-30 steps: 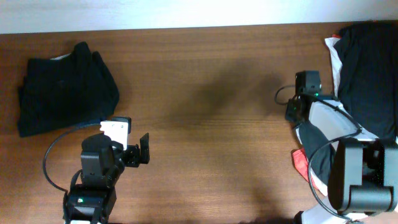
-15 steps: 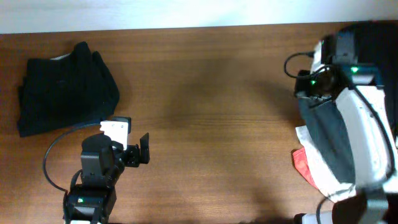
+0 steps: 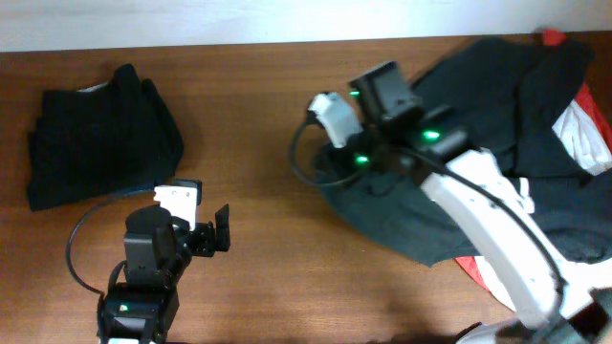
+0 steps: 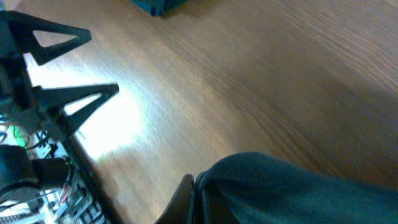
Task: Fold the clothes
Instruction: 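Drag the black shirt leftward onto the open table with the right gripper, then grasp the shirt's left edge with the left gripper and pull it left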
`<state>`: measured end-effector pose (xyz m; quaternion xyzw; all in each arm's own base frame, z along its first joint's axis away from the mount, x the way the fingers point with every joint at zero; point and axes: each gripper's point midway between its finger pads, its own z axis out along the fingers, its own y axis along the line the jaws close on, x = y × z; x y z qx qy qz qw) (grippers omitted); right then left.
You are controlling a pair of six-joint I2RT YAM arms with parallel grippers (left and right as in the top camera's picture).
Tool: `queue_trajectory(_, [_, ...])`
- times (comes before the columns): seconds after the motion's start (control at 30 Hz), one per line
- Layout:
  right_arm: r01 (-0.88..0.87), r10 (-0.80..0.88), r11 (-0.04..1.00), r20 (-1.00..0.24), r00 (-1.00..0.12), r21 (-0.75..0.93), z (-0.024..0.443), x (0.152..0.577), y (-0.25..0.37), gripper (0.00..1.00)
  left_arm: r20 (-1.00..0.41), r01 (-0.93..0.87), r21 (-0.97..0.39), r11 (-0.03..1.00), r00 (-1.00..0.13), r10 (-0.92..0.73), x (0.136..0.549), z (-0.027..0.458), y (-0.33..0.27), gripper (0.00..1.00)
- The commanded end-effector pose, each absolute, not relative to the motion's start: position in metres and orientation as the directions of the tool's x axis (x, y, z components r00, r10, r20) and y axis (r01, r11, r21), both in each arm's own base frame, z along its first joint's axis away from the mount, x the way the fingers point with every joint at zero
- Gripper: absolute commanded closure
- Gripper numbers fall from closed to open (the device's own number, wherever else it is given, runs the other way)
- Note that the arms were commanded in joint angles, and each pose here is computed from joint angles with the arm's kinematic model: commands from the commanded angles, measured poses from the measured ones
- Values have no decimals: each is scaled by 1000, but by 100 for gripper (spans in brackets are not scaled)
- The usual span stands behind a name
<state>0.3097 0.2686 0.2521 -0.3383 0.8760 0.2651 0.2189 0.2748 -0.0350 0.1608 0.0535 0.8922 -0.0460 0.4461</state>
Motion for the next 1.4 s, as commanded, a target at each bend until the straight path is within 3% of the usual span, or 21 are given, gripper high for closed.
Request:
queue_trajectory(0.0, [-758,-469,557,-624,-625,340,255,311,316,96,-812,146,-50,988,-582,45,277,170,-38,1])
queue_trajectory(0.2, [-858,-392,453,-810,-436,242,295,322,372,96,-812,146,-51,988,-582,45,277,170,-38,1])
queue_trajectory(0.23, [-853,-387,464,-812,-436,237,295,324,372,89,-812,146,-50,988,-582,45,277,170,-38,1])
queue_trajectory(0.27, [-840,-382,489,-807,-450,236,293,327,370,61,-812,146,-50,988,-581,44,277,170,-38,1])
queue_trajectory(0.3, [-817,-384,530,-794,-471,227,288,332,364,15,-812,146,-51,988,-581,44,277,170,-38,1])
queue_trajectory(0.33, [-789,-393,581,-779,-488,201,282,340,354,1,-812,146,-50,988,-581,44,277,170,-38,1])
queue_trajectory(0.43, [-559,-313,816,-700,-641,146,259,371,300,1,-812,156,-58,986,-582,45,277,170,-40,1])
queue_trajectory(0.57, [-278,-191,959,-593,-782,58,237,387,213,1,-821,220,-101,970,-569,43,277,174,-54,1])
queue_trajectory(0.7, [-114,-98,993,-422,-901,14,212,376,131,1,-822,308,-177,935,-569,32,273,177,-74,1])
queue_trajectory(0.9, [57,48,998,-223,-974,-32,195,344,54,1,-671,329,-458,826,-737,-78,263,152,-113,1])
queue_trajectory(1.13, [165,154,985,-182,-971,-42,193,337,15,1,-325,116,-620,776,-938,-120,243,89,-155,1])
queue_trajectory(1.3, [180,169,983,-180,-969,-43,193,337,9,2,-89,-42,-634,772,-988,-126,225,44,-191,1])
queue_trajectory(1.37, [180,169,983,-177,-970,-44,193,336,9,1,-61,-54,-640,766,-991,-121,226,30,-206,1])
